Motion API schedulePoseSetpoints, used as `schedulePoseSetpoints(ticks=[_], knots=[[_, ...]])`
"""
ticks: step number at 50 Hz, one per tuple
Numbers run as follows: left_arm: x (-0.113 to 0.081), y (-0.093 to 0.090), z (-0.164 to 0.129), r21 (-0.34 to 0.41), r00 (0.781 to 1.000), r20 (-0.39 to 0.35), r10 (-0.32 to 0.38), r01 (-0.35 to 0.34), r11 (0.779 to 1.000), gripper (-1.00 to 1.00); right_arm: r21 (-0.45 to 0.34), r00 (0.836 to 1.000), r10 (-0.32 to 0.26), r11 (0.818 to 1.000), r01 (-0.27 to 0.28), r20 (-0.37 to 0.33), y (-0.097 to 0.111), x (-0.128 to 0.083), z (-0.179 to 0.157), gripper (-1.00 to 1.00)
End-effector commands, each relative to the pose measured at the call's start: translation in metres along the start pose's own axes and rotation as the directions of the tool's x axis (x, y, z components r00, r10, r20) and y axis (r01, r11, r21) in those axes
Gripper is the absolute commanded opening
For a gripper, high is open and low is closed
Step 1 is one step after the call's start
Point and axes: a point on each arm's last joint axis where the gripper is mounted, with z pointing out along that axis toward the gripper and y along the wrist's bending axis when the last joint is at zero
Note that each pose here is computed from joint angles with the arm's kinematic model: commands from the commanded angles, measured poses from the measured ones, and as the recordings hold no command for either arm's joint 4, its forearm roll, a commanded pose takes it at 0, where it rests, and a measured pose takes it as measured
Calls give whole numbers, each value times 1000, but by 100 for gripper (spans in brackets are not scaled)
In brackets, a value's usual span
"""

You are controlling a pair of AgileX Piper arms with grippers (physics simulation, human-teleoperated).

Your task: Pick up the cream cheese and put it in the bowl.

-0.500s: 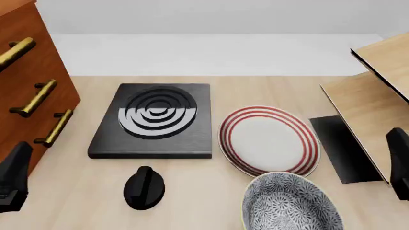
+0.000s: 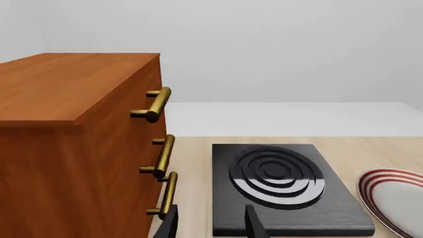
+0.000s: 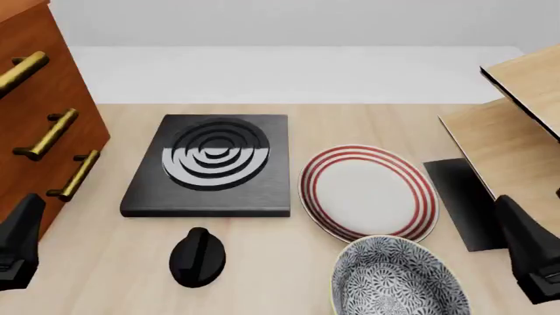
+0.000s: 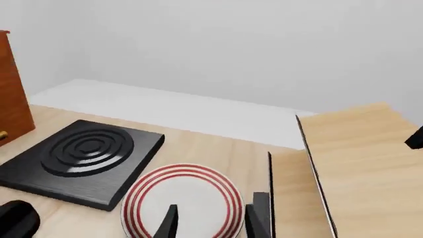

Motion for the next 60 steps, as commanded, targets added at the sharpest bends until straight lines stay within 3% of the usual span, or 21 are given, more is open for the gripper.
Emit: schedulePoseSetpoints(ticks=[1,6,15,26,29,30,31,38,40,42,44,45,47,48,51,53,60], knots=[[0,0,0,0,1000,0,0,0,1000,100,-171,998,-62,983,61,2,7,-22,-4,100],[0,0,0,0,1000,0,0,0,1000,100,-237,997,-81,968,79,-1,10,-28,-2,100],[0,0,0,0,1000,0,0,0,1000,100,-397,990,-140,910,123,-15,24,-36,12,100],[0,0,0,0,1000,0,0,0,1000,100,-571,977,-213,806,158,-30,57,-39,40,100],[0,0,0,0,1000,0,0,0,1000,100,-589,972,-231,791,167,-35,63,-37,45,100],[0,0,0,0,1000,0,0,0,1000,100,-613,971,-234,773,163,-37,71,-37,50,100],[0,0,0,0,1000,0,0,0,1000,100,-613,971,-234,773,163,-37,71,-37,50,100],[0,0,0,0,1000,0,0,0,1000,100,-690,961,-273,703,169,-42,102,-28,67,100],[0,0,0,0,1000,0,0,0,1000,100,-693,961,-275,701,170,-43,104,-27,68,100],[0,0,0,0,1000,0,0,0,1000,100,-719,953,-299,671,180,-41,117,-21,74,100],[0,0,0,0,1000,0,0,0,1000,100,-727,953,-299,663,176,-42,122,-20,76,100],[0,0,0,0,1000,0,0,0,1000,100,-741,948,-315,647,183,-41,129,-17,79,100],[0,0,0,0,1000,0,0,0,1000,100,-743,949,-314,644,180,-42,133,-17,81,100],[0,0,0,0,1000,0,0,0,1000,100,-759,945,-324,626,182,-41,140,-15,83,100],[0,0,0,0,1000,0,0,0,1000,100,-763,943,-330,619,184,-41,146,-13,86,100],[0,0,0,0,1000,0,0,0,1000,100,-782,938,-345,595,185,-40,158,-9,90,100],[0,0,0,0,1000,0,0,0,1000,100,-818,930,-366,545,182,-36,189,-3,99,100]])
